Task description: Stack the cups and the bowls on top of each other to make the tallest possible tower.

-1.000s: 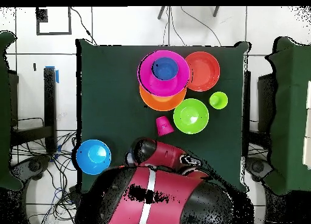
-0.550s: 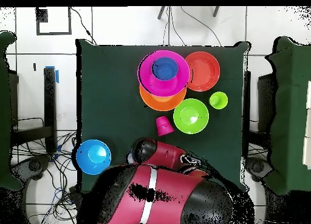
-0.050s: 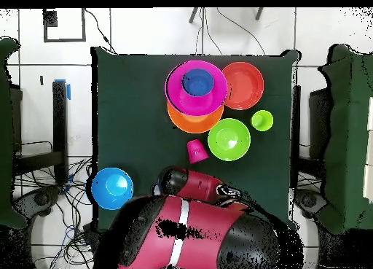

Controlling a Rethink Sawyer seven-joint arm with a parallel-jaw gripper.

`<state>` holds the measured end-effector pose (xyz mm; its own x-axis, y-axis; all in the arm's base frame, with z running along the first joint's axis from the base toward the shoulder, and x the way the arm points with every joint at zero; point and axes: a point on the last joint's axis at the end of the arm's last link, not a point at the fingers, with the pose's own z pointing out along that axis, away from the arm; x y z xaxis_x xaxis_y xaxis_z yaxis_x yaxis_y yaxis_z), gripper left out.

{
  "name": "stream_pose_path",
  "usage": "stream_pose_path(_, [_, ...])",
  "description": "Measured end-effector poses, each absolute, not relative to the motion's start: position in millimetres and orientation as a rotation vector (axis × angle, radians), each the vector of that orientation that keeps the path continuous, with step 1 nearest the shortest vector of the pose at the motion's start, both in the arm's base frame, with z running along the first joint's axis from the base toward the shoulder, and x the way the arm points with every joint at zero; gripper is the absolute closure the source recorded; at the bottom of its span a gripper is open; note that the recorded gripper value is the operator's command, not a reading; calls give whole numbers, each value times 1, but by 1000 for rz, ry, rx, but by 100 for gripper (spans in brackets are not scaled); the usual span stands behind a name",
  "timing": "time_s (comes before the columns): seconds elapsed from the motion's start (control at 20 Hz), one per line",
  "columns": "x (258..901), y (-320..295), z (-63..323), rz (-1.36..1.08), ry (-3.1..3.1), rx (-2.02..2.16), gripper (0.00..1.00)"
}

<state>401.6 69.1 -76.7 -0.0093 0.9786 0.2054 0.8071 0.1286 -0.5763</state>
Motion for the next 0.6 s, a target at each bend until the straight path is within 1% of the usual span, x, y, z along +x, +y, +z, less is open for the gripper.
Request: stream_pose_path(0.6, [404, 53, -77, 363, -1817, -1740, 100])
